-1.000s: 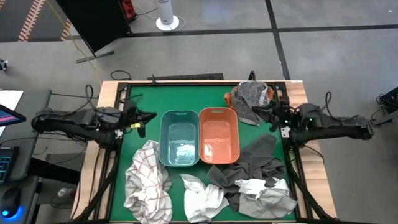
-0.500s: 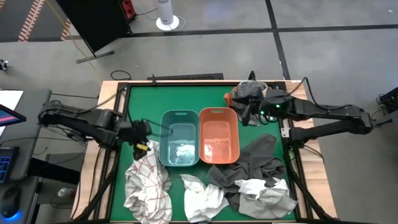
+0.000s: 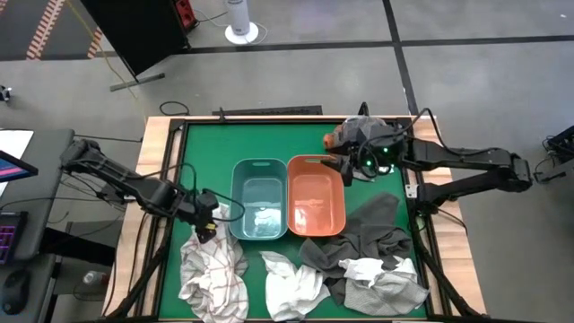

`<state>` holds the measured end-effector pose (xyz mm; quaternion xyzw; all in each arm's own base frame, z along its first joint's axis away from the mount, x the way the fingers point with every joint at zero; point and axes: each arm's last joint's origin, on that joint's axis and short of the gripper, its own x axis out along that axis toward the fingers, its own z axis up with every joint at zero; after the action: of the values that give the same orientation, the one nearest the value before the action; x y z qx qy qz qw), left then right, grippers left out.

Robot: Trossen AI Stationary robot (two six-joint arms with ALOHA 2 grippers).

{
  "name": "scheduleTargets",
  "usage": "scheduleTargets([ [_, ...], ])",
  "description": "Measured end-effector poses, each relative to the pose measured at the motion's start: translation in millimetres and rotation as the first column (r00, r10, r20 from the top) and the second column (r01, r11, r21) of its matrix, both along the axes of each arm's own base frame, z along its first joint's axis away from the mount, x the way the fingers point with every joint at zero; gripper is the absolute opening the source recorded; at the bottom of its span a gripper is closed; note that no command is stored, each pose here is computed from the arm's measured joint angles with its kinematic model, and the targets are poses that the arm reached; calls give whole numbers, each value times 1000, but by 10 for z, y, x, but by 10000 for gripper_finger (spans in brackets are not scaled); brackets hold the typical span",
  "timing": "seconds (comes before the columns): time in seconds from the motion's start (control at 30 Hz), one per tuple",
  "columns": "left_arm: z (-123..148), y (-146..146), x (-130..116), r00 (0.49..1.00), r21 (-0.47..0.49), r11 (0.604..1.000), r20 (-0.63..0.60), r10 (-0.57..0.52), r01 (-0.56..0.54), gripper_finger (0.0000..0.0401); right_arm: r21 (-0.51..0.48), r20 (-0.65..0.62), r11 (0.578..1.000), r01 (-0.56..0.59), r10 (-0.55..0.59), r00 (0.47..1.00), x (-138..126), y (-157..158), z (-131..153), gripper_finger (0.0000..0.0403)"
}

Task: Sort towels by color in basket
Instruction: Put the white patterned towel into the green bin

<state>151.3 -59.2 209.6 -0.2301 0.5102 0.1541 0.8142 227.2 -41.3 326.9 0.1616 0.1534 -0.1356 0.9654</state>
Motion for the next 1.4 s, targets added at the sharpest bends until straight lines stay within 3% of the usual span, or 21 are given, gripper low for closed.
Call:
scheduleTargets([
  [0.23,-237,-18,18,997,-36,998,54,-50,52,201,7,-19,999,-32,32,999,20,74,-25,244],
  [0.3,-246,-23,23,997,-46,997,62,-53,56,161,8,-27,999,-37,37,999,25,86,-35,244],
  [0.43,-208,-18,10,997,-51,998,56,-46,49,30,14,-43,1000,-23,24,999,18,101,-50,244],
  [0.5,-174,-12,-5,997,-54,998,63,-42,46,13,15,-62,1000,-21,22,998,12,105,-67,243],
  [0.63,12,30,-73,996,-53,998,88,-19,24,5,16,-74,1000,-9,10,997,4,84,-77,243],
  [0.73,301,71,-150,983,-66,998,182,-1,13,4,16,-84,1000,-9,10,996,-2,86,-63,243],
  [0.9,905,164,-350,898,-136,990,440,19,46,3,-1,-101,1000,1,-1,995,-32,47,53,243],
  [1.03,1241,247,-527,821,-144,987,570,27,67,3,-23,-102,1000,16,-18,995,-52,-5,134,243],
  [1.23,1557,346,-742,736,-146,986,676,40,80,8,-23,-106,999,24,-26,994,-56,-20,140,243],
  [1.4,1742,415,-905,716,-206,976,691,95,69,9,-22,-105,1000,10,-12,994,-51,12,141,243],
])
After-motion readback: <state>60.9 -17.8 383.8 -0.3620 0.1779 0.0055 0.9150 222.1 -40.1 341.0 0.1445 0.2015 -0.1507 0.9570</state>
